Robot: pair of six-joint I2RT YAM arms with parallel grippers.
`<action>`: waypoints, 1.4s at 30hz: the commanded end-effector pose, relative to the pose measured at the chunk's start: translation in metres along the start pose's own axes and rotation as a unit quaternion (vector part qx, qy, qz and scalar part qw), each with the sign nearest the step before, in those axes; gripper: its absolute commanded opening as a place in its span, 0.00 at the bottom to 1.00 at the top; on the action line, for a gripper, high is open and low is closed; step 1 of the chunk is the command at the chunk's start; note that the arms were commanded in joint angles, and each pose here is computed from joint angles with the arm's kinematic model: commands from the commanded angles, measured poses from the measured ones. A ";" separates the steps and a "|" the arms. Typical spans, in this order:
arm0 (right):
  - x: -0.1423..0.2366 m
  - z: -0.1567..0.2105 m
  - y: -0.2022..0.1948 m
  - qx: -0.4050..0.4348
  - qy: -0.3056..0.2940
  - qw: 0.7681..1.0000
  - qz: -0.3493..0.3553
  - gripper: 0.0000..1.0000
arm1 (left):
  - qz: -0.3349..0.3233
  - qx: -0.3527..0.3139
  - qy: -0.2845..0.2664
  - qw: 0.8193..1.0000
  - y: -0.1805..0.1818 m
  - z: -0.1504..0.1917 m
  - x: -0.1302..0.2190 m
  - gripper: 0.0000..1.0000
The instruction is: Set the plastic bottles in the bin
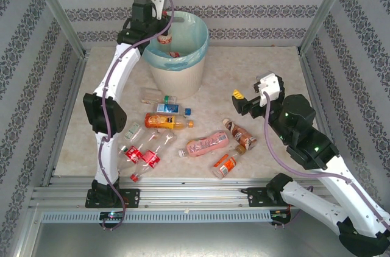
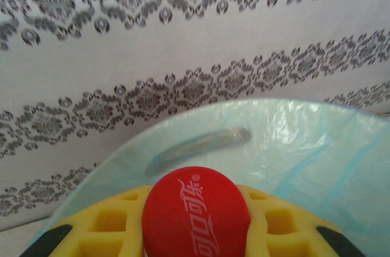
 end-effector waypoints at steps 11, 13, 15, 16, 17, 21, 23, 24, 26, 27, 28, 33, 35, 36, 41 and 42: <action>-0.004 0.004 0.002 0.015 0.020 1.000 -0.004 0.93 | -0.025 -0.011 0.043 0.999 0.028 0.067 -0.038 0.00; -0.005 0.004 0.002 0.017 0.022 1.000 -0.005 0.93 | -0.031 -0.014 0.052 0.998 0.031 0.074 -0.041 0.00; -0.006 0.004 0.003 0.018 0.024 1.000 -0.005 0.93 | -0.029 -0.017 0.059 0.998 0.032 0.081 -0.043 0.00; -0.007 0.005 0.004 0.019 0.026 0.999 -0.008 0.93 | -0.026 -0.020 0.063 0.997 0.032 0.084 -0.044 0.00; -0.008 0.005 0.004 0.020 0.026 0.999 -0.008 0.93 | -0.023 -0.024 0.069 0.997 0.032 0.087 -0.046 0.00; -0.011 0.008 0.006 0.020 0.033 0.999 -0.013 0.93 | -0.026 -0.046 0.099 0.994 0.035 0.104 -0.049 0.00; -0.011 0.008 0.007 0.019 0.033 0.999 -0.016 0.93 | -0.030 -0.056 0.117 0.991 0.038 0.114 -0.049 0.00; -0.011 0.008 0.008 0.019 0.034 0.999 -0.016 0.93 | -0.029 -0.061 0.124 0.990 0.039 0.118 -0.049 0.00; -0.012 0.009 0.008 0.019 0.035 0.999 -0.016 0.93 | -0.020 -0.068 0.137 0.988 0.038 0.127 -0.050 0.00; -0.013 0.008 0.008 0.019 0.035 0.999 -0.015 0.93 | -0.014 -0.071 0.144 0.987 0.036 0.130 -0.050 0.00; -0.013 0.008 0.008 0.018 0.033 0.999 -0.016 0.93 | -0.008 -0.073 0.151 0.986 0.035 0.134 -0.051 0.00; -0.016 0.007 0.011 0.014 0.035 0.999 -0.024 0.93 | 0.022 -0.089 0.175 0.980 0.018 0.147 -0.056 0.00; -0.017 0.007 0.011 0.013 0.037 0.999 -0.026 0.93 | 0.019 -0.104 0.189 0.976 0.015 0.155 -0.059 0.00; -0.016 0.006 0.011 0.012 0.037 0.999 -0.027 0.93 | 0.018 -0.106 0.194 0.975 0.015 0.157 -0.060 0.00; -0.012 0.003 0.009 0.007 0.034 0.999 -0.025 0.93 | 0.015 -0.099 0.193 0.976 0.016 0.154 -0.059 0.00; -0.012 0.003 0.009 0.006 0.033 0.999 -0.025 0.93 | 0.016 -0.094 0.189 0.977 0.014 0.150 -0.057 0.00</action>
Point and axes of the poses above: each hand's point on the last joint's axis, 136 mm out from that joint toward the fingers, its own x axis back along the fingers, its own y axis along the line the jaws close on, z = x × y, the point moved 2 cm from there along x, back along the fingers, and after that the axes turned 14 degrees about x, right-handed, at the moved point
